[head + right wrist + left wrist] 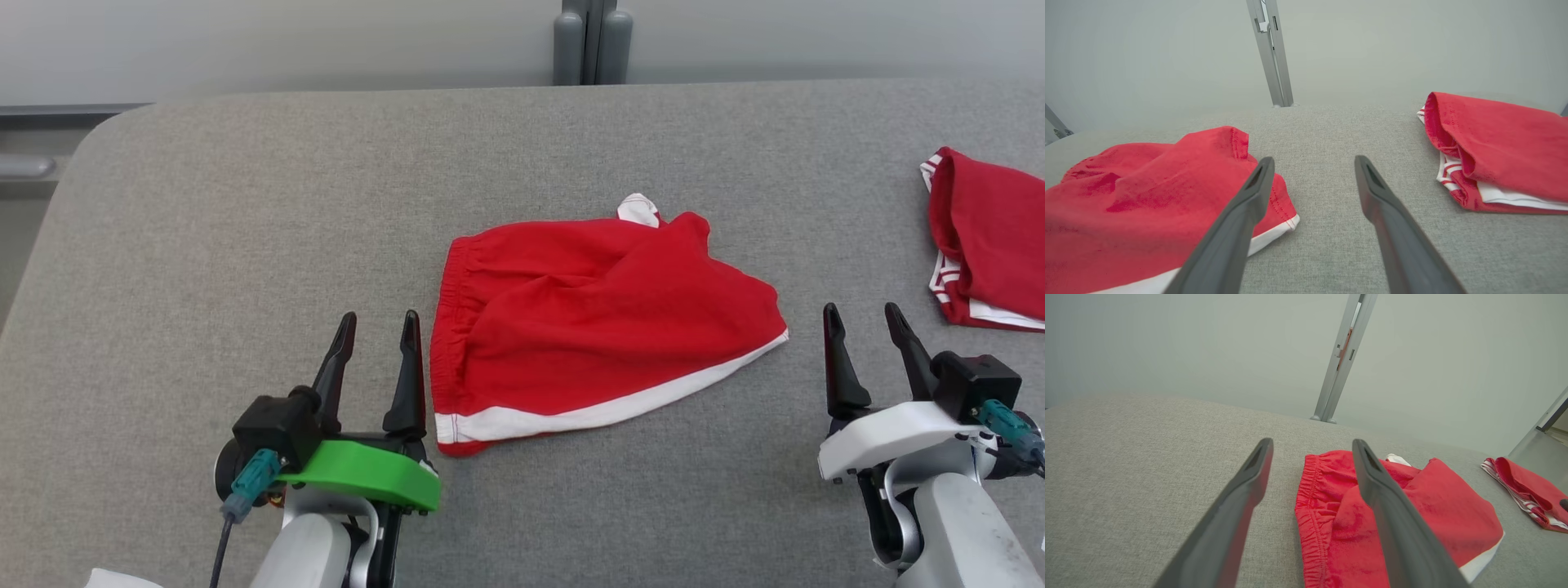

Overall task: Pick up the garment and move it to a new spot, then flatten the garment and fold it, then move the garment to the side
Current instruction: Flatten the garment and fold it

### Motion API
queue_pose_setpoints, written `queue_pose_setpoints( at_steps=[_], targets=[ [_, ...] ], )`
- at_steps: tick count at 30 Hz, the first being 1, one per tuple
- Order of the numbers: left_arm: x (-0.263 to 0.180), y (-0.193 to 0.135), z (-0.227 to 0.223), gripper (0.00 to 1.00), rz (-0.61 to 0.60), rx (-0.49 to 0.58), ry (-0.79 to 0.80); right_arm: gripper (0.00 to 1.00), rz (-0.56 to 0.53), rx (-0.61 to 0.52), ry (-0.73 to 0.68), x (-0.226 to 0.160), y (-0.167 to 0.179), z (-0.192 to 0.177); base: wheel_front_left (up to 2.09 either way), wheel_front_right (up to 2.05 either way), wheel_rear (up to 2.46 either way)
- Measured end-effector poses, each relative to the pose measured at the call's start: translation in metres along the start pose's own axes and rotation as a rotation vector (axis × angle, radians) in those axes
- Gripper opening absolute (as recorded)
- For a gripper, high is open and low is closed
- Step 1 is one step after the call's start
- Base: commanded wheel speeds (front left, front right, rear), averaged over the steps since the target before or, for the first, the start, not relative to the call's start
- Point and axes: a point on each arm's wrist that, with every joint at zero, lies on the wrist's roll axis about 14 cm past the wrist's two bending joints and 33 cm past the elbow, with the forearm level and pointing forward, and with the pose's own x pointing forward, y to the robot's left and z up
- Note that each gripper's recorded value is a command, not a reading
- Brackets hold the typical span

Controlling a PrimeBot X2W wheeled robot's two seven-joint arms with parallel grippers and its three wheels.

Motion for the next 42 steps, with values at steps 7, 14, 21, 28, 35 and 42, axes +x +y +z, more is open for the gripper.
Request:
queue_pose_setpoints(
  at_steps=[7,14,21,28,35,42],
  targets=[
    [-0.015,-0.007,0.001,1.00,-0.010,-0.002,0.003,1.00,0.004,0.000,-0.125,-0.017,0.014,0.037,0.00,0.00,0.00],
    [-0.031,-0.006,0.001,1.00,0.007,0.008,0.003,1.00,0.012,-0.003,-0.151,-0.035,0.022,0.045,0.00,0.00,0.00],
    [-0.034,-0.003,0.004,1.00,0.018,0.013,-0.006,1.00,0.025,-0.006,-0.166,-0.037,0.027,0.051,0.00,0.00,0.00],
    [-0.033,-0.002,0.004,1.00,0.023,0.014,-0.007,1.00,0.047,0.011,-0.148,-0.036,0.035,0.047,0.00,0.00,0.00],
    [-0.043,0.002,-0.041,1.00,0.036,0.021,0.169,1.00,0.056,0.021,-0.132,-0.035,0.038,0.042,0.00,0.00,0.00],
    [-0.054,-0.002,-0.092,1.00,-0.001,-0.015,0.427,1.00,0.045,0.028,-0.105,-0.034,0.034,0.034,0.00,0.00,0.00]
  ],
)
